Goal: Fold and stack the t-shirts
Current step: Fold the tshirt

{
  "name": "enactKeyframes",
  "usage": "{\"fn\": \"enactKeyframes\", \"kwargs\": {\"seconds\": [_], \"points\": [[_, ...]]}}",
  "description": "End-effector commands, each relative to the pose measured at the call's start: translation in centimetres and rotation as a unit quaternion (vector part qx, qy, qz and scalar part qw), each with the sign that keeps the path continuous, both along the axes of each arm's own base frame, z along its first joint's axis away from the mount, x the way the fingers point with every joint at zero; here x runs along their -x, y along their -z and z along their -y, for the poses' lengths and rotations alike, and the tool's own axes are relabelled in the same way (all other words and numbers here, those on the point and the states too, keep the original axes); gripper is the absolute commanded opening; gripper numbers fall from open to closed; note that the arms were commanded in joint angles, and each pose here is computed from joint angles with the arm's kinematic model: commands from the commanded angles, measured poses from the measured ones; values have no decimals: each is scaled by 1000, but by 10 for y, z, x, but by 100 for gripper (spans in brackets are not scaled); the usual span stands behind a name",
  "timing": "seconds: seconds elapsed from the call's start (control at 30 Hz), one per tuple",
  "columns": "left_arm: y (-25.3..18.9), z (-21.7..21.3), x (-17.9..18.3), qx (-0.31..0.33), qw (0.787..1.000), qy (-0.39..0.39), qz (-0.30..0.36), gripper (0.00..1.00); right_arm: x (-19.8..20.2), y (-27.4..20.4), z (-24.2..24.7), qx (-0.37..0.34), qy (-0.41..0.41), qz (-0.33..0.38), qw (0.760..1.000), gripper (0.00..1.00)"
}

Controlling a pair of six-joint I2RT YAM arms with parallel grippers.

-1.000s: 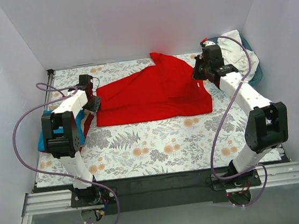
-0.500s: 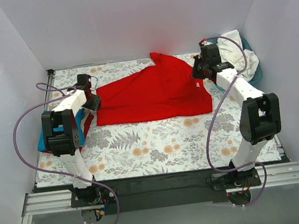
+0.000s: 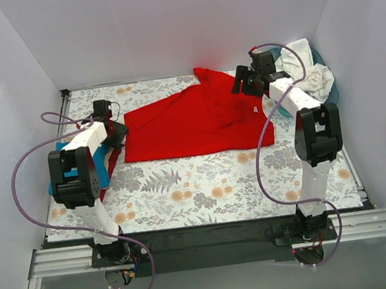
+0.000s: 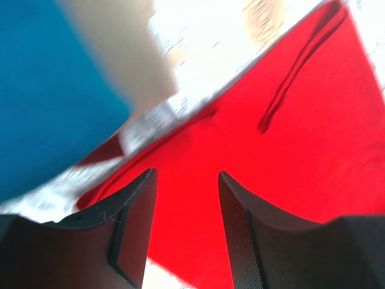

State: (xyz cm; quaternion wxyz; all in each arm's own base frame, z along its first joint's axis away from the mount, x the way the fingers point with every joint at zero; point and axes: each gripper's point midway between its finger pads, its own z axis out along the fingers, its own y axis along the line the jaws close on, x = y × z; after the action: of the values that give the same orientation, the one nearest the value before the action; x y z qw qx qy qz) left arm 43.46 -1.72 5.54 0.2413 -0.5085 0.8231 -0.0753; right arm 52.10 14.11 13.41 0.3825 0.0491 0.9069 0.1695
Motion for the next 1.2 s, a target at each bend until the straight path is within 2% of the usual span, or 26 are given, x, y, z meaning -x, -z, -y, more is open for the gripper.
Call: {"fn": "enactKeyframes", "kwargs": {"seconds": [0.0, 0.1, 0.17, 0.2, 0.23, 0.27, 0.33, 0.37, 0.43, 0.47, 0.6, 0.67, 0.77, 0.83, 0.87, 1.17], "points": [[-35, 3, 25, 2, 1000, 2, 23, 44, -19, -27, 9, -13, 5, 23, 1000, 76], [-28, -8, 63, -20, 999, -38, -12, 45, -2, -39, 16, -13, 19, 19, 1000, 76], [-19, -14, 83, -30, 997, -57, -32, 45, 32, -34, 23, -11, 29, 0, 1000, 73], [-25, -15, 88, -30, 997, -61, -21, 45, 43, -31, 28, -8, 44, -6, 999, 73], [-17, -15, 98, -31, 997, -61, -27, 45, 58, -48, 31, -12, 48, 11, 999, 72], [-18, -14, 96, -27, 998, -61, -17, 45, 82, -19, 38, -3, 54, -22, 998, 71], [-12, -9, 99, -17, 998, -53, -20, 45, 105, -24, 42, -14, 64, -10, 998, 68], [-9, -5, 99, -9, 999, -46, -24, 45, 124, -3, 44, -12, 64, -33, 997, 68], [-2, -4, 98, -4, 998, -47, -34, 45, 139, -1, 48, -14, 69, -26, 997, 66], [2, -4, 96, -4, 998, -49, -30, 43, 152, 15, 52, -11, 73, -44, 996, 65], [12, -5, 89, -4, 998, -52, -30, 42, 165, 31, 62, -31, 81, -59, 995, 59], [15, -3, 77, -3, 999, -45, -12, 37, 163, 35, 68, -37, 84, -58, 994, 57], [22, 3, 72, 13, 999, -37, -13, 34, 163, 47, 71, -44, 88, -70, 993, 56], [37, 5, 76, 20, 998, -41, -32, 27, 163, 57, 72, -50, 90, -81, 991, 56], [39, 5, 78, 20, 998, -43, -36, 27, 163, 59, 72, -50, 91, -83, 991, 57], [43, 1, 81, 10, 998, -48, -45, 11, 166, 78, 86, -30, 114, -99, 988, 59]]}}
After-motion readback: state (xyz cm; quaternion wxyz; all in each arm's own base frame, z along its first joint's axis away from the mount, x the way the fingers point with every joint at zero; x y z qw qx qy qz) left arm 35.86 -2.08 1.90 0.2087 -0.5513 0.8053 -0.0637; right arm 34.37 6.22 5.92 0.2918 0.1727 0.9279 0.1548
